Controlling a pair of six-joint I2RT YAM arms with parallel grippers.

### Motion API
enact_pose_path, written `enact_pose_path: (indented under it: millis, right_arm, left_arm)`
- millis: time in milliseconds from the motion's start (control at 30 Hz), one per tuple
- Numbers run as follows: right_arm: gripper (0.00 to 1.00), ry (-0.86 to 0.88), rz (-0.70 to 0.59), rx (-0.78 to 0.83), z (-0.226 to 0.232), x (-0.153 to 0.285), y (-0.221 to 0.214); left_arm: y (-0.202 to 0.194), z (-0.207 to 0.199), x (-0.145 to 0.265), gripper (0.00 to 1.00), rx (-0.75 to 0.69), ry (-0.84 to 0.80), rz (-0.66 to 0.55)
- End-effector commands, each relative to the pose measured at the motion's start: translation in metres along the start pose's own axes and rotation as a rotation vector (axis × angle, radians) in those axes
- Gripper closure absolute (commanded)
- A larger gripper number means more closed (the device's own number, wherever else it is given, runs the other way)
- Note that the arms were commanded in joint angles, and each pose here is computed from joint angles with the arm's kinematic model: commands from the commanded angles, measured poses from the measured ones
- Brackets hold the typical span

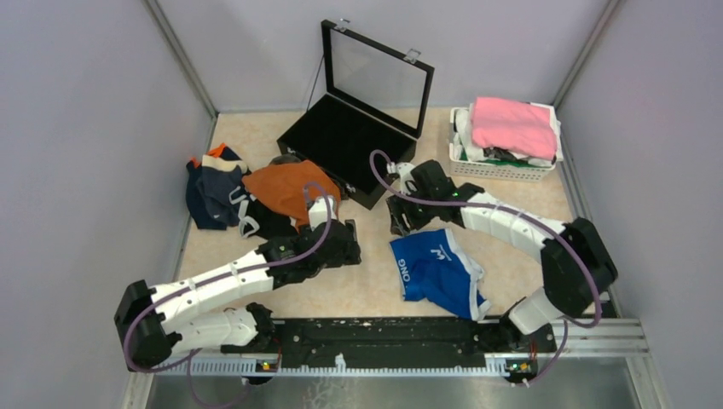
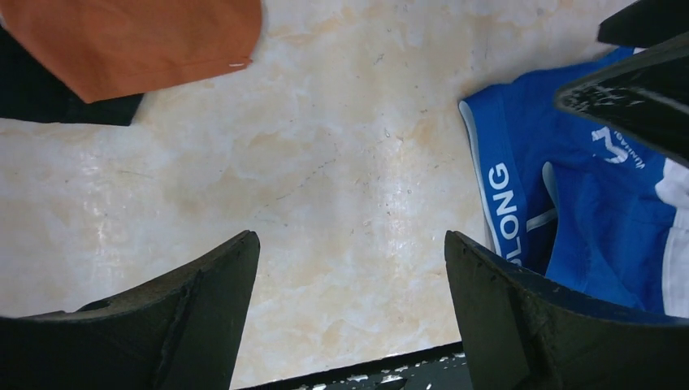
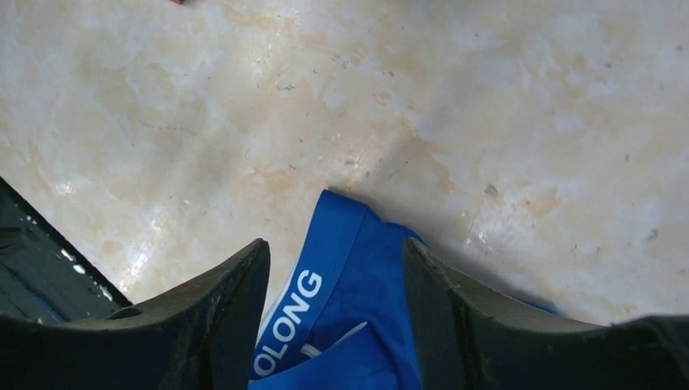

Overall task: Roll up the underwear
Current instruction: Flatten out the underwear at the center of the board.

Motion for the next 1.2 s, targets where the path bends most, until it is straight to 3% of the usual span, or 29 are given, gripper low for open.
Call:
enact_pose_path:
  millis: [0, 200, 400, 833, 1000, 1100, 1167]
  right_arm:
    - [0.42, 0.034, 0.045, 0.103, 0.009, -0.016, 0.013]
    - [0.48, 0.003, 0.158, 0.194, 0.029, -0.042, -0.020]
    - [0.57, -0.101, 0.164, 0.121, 0.019, -0.058, -0.030]
    - [0.56, -0.268, 0.160, 0.067, -0.001, -0.079, -0.039]
    - [0.73, -0.411, 0.072, 0.026, -0.020, -0.080, -0.030]
    - [1.00, -0.479, -0.037, -0.042, -0.030, -0.075, -0.013]
    - [1.00, -0.488, -0.095, -0.122, -0.036, -0.071, -0.001]
  left_arm:
    - [0.014, 0.018, 0.015, 0.10, 0.095, 0.064, -0.080]
    - [0.016, 0.031, 0.022, 0.10, 0.114, 0.096, -0.117]
    - [0.011, 0.037, 0.023, 0.10, 0.133, 0.109, -0.113]
    - [0.011, 0.040, 0.021, 0.09, 0.118, 0.114, -0.115]
    - [0.009, 0.042, 0.021, 0.08, 0.127, 0.115, -0.117]
    - [0.010, 0.043, 0.019, 0.08, 0.126, 0.118, -0.120]
    - [0.012, 0.043, 0.019, 0.08, 0.118, 0.119, -0.125]
Point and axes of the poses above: each gripper's point midway between its finger pads, its own x axis back along the fingers, its own z axis along the line the jaws close on, y = z × x, the point moved 3 cm from there along x, back along the fingers, and after that the axes turned 14 degrees about -x, right-handed, at the moved point
